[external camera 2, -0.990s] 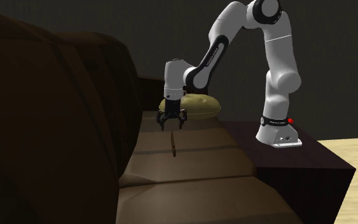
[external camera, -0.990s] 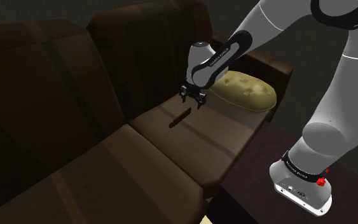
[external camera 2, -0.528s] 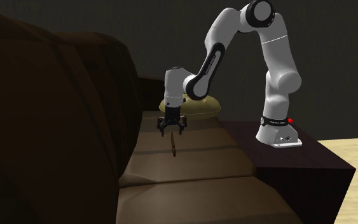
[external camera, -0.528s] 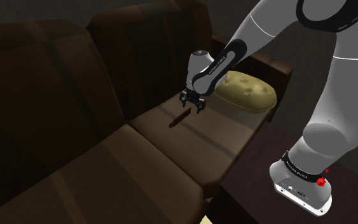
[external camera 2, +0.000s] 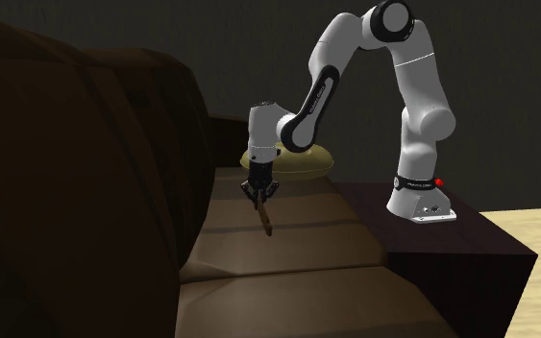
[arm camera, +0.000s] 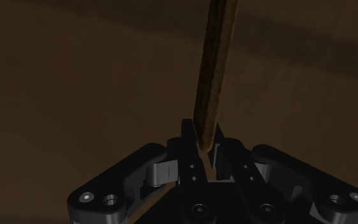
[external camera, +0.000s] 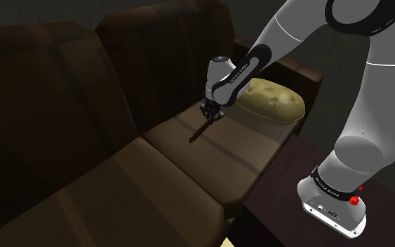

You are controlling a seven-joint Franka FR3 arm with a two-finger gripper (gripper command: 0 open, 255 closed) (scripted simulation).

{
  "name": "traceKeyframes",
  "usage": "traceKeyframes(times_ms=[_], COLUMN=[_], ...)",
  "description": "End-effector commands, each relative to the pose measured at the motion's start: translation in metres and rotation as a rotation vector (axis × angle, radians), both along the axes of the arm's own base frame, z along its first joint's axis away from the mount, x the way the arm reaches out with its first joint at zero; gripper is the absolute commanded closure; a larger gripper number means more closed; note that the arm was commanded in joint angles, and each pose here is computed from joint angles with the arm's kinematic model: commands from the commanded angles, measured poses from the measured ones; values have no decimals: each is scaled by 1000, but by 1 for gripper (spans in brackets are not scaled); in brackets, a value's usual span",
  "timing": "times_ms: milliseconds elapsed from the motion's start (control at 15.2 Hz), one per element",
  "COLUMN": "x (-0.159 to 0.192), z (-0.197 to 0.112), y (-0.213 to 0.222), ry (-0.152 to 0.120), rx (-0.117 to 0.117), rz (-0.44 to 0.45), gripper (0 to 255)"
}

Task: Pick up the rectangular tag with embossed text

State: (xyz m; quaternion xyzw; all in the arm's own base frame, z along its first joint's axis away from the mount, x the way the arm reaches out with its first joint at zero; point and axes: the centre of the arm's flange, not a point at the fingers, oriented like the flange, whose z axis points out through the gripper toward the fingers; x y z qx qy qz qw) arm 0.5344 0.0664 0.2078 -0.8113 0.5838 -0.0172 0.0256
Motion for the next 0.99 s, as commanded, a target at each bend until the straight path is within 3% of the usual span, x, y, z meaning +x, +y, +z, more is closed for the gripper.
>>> traceKeyframes(times_ms=[0, 924], x=[0, 0], z=[0, 63], y=[0, 0], ry=[0, 0], rx=[0, 0], rz=[0, 0], gripper=[255, 255])
